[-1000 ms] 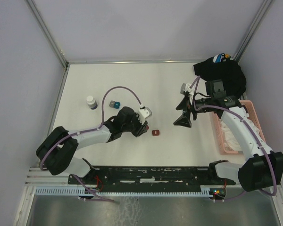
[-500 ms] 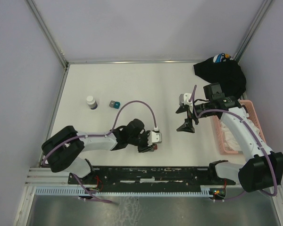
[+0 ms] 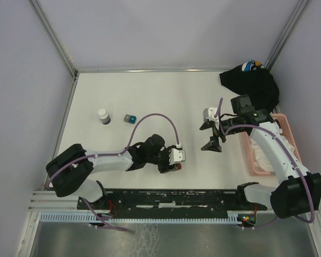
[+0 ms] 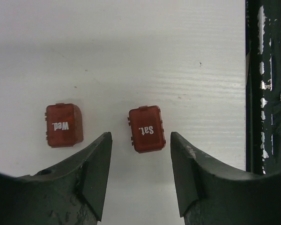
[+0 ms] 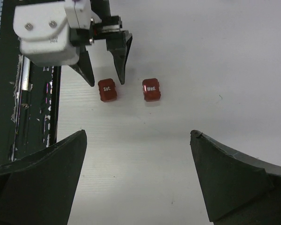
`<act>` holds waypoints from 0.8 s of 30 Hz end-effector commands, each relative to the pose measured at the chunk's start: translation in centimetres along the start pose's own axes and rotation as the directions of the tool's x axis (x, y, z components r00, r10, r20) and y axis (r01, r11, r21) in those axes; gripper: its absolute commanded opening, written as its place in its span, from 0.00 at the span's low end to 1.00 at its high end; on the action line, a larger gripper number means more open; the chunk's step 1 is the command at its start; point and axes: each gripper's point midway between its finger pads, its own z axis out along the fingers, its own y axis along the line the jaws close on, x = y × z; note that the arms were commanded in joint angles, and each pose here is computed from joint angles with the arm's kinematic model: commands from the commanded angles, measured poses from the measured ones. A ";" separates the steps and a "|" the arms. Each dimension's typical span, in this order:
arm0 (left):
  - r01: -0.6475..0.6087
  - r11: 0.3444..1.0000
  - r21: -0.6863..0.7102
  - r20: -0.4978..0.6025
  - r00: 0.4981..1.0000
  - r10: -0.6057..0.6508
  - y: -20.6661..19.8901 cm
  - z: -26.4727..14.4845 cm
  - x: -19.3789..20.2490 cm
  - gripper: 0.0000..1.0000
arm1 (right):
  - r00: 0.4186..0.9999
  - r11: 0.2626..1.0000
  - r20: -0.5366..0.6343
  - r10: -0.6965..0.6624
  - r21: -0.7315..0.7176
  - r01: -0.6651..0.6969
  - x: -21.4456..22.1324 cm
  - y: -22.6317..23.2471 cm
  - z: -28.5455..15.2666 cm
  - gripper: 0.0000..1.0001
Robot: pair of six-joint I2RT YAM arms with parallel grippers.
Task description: Sort the pills into containers
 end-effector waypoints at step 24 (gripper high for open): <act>0.670 0.728 -0.145 0.640 0.624 -0.448 1.0 -10.4 -3.9 0.68 | 0.745 0.697 0.028 -0.666 -0.331 0.636 4.2 6.2 6.3 0.93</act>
